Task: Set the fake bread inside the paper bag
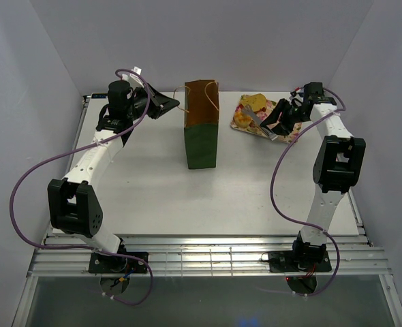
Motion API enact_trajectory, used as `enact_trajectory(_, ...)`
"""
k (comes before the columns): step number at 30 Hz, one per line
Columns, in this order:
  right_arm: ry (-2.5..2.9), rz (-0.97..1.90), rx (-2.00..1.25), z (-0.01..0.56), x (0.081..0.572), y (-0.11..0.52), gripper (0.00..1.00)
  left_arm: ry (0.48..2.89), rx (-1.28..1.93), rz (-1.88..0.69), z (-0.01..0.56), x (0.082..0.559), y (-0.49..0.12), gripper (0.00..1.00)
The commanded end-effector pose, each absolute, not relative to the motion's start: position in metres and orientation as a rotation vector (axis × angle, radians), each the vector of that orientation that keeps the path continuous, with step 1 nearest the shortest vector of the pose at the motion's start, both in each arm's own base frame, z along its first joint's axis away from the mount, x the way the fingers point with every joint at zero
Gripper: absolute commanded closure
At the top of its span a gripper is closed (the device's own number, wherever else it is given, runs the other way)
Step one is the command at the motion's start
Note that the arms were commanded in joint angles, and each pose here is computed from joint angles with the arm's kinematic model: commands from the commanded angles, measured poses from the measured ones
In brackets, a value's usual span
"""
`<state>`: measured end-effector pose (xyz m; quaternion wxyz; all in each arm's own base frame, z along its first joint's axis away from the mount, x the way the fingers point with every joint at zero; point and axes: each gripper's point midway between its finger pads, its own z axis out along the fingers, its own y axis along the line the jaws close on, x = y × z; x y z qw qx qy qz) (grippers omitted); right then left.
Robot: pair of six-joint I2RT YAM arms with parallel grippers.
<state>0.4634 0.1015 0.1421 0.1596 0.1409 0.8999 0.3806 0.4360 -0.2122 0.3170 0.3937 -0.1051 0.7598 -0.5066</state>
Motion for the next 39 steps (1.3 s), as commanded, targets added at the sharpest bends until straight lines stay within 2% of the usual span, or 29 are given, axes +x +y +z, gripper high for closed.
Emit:
enact_trajectory(1,2.522,1.125,0.310,0.165,0.461,0.110,0.43,1.878,-0.219,-1.303,0.338,0.425,-0.210,1.00)
enact_trajectory(7,2.553,1.110,0.305,0.158,0.460,0.115,0.45,1.879,-0.219,-1.306,0.338,0.425,-0.211,1.00)
enact_trajectory(18,2.598,1.068,0.341,0.155,0.457,0.114,0.62,1.881,-0.220,-1.303,0.337,0.426,-0.209,1.00)
enact_trajectory(23,2.547,1.073,0.407,0.177,0.462,0.109,0.75,1.886,-0.232,-1.316,0.335,0.426,-0.209,1.00)
enact_trajectory(26,2.504,1.070,0.461,0.196,0.467,0.101,0.79,1.888,-0.233,-1.316,0.334,0.425,-0.208,1.00)
enact_trajectory(39,2.348,1.135,0.433,0.288,0.456,0.094,0.81,1.899,-0.261,-1.330,0.327,0.423,-0.206,1.00)
